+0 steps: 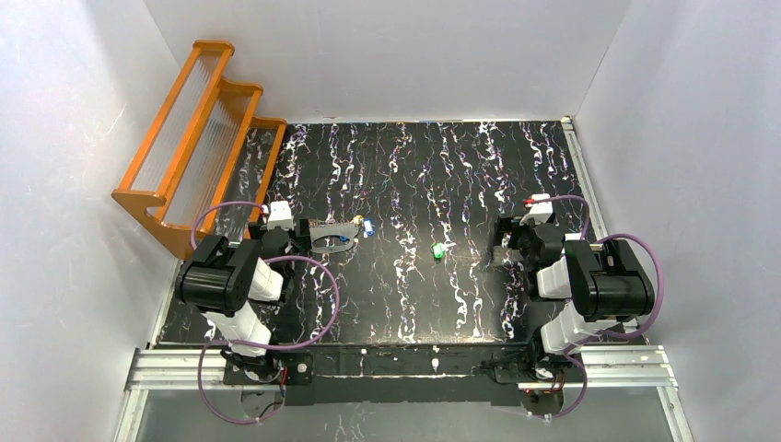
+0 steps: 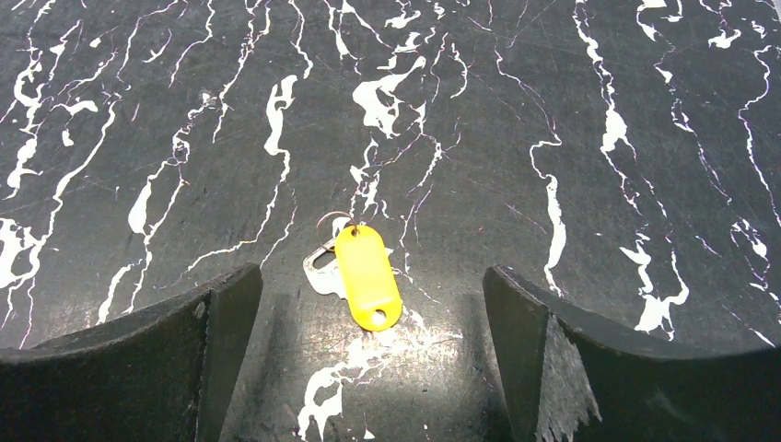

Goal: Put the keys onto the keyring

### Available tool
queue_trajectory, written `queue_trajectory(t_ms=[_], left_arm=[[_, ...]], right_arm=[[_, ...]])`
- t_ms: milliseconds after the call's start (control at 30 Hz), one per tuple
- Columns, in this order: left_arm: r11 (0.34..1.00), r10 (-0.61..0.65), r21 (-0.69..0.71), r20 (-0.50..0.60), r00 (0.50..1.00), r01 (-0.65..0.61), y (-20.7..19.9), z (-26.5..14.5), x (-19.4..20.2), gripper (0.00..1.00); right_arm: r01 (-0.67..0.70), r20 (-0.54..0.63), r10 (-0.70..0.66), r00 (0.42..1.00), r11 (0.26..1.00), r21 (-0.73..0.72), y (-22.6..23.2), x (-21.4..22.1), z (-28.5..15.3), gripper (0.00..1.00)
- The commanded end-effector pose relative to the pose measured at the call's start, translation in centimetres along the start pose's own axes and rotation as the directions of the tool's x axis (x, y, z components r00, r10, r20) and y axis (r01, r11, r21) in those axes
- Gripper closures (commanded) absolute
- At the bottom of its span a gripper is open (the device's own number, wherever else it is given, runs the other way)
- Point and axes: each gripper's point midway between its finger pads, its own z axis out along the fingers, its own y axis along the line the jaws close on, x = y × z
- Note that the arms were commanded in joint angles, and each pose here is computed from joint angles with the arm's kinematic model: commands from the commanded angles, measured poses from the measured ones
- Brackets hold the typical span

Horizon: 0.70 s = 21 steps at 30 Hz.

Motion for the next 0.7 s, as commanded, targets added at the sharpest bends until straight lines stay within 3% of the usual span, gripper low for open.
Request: queue_trajectory(t_ms=[0, 67, 267, 467, 567, 667], left_arm=[[1.000, -0.008, -0.019, 0.023, 1.000, 0.008, 0.3, 0.3, -0.8, 0.02], [1.000, -0.008, -0.018, 0.024, 1.000, 0.008, 0.3, 0.4, -0.9, 0.02], [1.000, -0.012, -0.022, 0.026, 1.000, 0.012, 0.4, 0.3, -0.9, 0.02], [0.991, 0.051, 0.122, 0.054, 0.997, -0.057, -1.8, -1.0, -4.7, 0.02], [0.984, -0.108, 0.143, 0.008, 0.994, 0.106, -2.5, -2.1, -8.1, 0.02], [0.939, -0.246, 0.234, -0.055, 0.968, 0.252, -4.5, -3.7, -11.0, 0.02]], right_arm=[[0.005, 0.070, -0.005, 0.998, 1.000, -0.002, -0.1, -2.2, 0.6, 0.01], [-0.052, 0.054, 0.048, 0.997, 0.995, 0.082, -1.5, -2.0, 1.0, 0.01], [-0.064, 0.061, 0.058, 0.996, 0.993, 0.099, -2.1, -2.0, 0.9, 0.01], [-0.067, 0.062, 0.061, 0.996, 0.992, 0.103, -2.2, -2.0, 0.8, 0.01], [-0.065, 0.066, 0.058, 0.996, 0.993, 0.097, -2.0, -2.1, 0.8, 0.01], [-0.011, 0.046, 0.012, 0.999, 1.000, -0.024, 0.0, -3.7, 0.9, 0.01]])
